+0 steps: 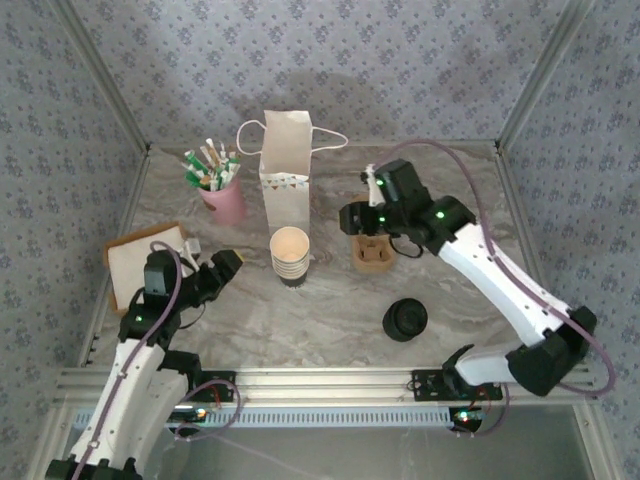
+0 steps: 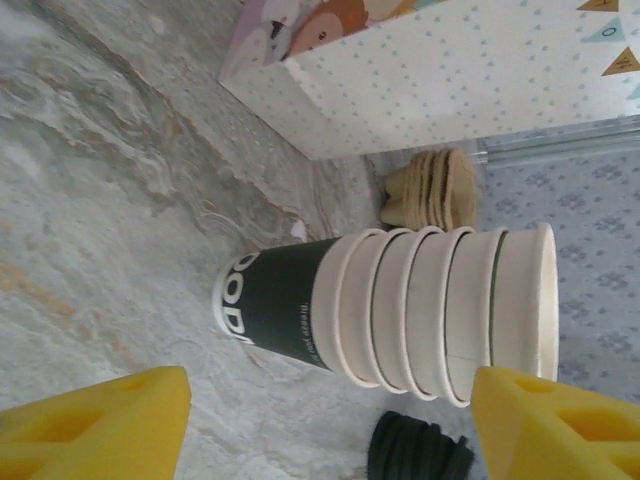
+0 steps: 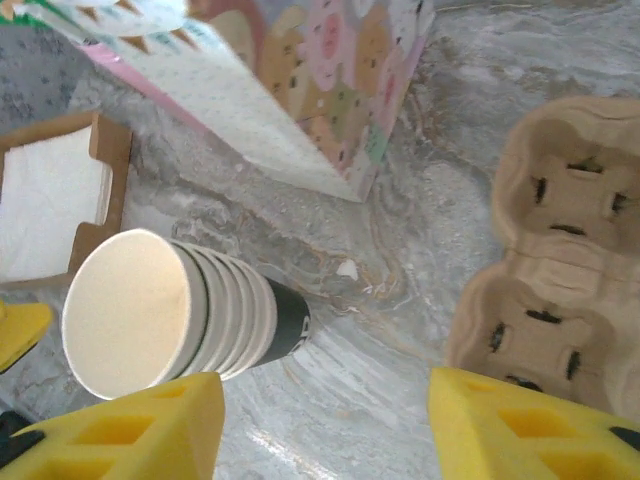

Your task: Pack the takeout coffee

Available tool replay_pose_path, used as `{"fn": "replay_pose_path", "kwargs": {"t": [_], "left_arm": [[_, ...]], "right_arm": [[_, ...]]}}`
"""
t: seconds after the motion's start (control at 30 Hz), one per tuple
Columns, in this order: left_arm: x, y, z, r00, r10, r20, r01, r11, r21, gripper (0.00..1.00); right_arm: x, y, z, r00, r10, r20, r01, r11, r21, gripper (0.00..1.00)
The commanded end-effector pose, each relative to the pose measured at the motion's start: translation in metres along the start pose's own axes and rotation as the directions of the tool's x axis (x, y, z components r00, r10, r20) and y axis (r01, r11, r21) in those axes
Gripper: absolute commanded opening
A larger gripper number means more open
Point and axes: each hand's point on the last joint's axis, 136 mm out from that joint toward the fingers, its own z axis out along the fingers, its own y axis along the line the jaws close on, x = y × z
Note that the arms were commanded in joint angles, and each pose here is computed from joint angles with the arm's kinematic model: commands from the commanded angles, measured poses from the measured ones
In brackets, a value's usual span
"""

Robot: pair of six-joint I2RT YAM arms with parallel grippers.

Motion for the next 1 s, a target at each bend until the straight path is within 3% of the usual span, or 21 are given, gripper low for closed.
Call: {"fn": "replay_pose_path", "kwargs": {"t": [0.0,0.2,0.57,0.97], "left_arm": [[0.007,-0.028,0.000,0.997,0.022,-0.067,-0.012,0.988,0.151,0.72],[0.021,-0.030,0.011,0.981,0.021,-0.193,0.016,0.982,0.187,0.65],[0.022,-0.032,0.019,0.970,0.036,-0.239,0.015,0.978,0.209,0.53],[0.028,-0.029,0.026,0.958,0.042,-0.285,0.023,0.975,0.220,0.51]], "right_arm": [[0.015,0.002,0.005,0.991,-0.080,-0.106,0.092,0.989,0.113,0.55],[0.018,0.028,0.030,0.971,-0.148,-0.186,0.173,0.977,0.124,0.50],[0.016,0.055,0.068,0.938,-0.213,-0.273,0.262,0.952,0.159,0.40],[0.019,0.057,0.089,0.916,-0.234,-0.326,0.309,0.930,0.201,0.30]]}}
